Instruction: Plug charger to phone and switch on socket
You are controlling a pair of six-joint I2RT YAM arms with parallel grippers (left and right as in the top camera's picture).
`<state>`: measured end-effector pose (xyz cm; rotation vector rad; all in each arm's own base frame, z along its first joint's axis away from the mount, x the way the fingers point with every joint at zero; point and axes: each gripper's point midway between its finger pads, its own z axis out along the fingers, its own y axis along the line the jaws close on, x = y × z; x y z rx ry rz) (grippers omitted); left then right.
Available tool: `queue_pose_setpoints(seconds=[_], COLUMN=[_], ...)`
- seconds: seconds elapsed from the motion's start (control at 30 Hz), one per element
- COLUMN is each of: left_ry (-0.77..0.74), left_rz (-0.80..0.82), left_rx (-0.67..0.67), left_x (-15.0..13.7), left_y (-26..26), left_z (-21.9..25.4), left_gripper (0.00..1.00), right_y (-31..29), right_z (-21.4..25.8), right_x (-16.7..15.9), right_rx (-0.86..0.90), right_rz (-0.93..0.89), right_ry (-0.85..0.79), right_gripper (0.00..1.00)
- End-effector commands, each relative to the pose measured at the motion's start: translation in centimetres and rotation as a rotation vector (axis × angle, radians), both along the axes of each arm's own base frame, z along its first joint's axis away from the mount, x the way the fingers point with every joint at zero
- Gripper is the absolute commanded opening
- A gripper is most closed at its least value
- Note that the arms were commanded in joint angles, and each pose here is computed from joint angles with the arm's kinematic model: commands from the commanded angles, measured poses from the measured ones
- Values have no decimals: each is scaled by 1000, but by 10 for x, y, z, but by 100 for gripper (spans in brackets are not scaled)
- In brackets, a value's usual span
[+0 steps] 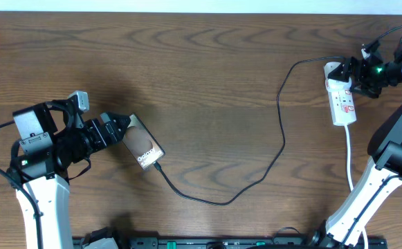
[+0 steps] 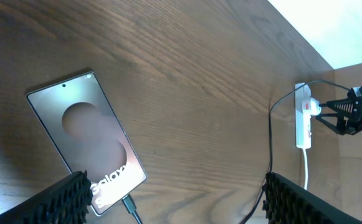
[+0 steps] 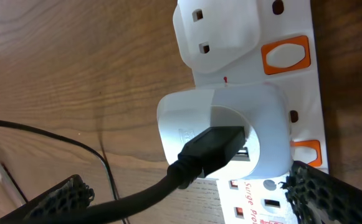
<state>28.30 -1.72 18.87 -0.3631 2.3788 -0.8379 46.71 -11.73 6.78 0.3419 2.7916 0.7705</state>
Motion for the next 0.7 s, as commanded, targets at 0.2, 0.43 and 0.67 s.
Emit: queue_pose_setpoints(seconds=[0.2, 0.43, 0.67], left_ry=[-23, -22, -21], left_rz=[-7, -7, -7], left_rx=[22, 21, 21], left_x=[2, 2, 2], left_y=[2, 2, 2], left_z=[6, 5, 5], left_gripper=[86, 86, 86], right_y=[8, 10, 23], right_z=[4, -5, -32], right_x=[7, 6, 3], right_rx=[-1, 2, 30], right_rz=[33, 38, 59], right_ry=[-29, -7, 56], right_gripper=[99, 99, 99])
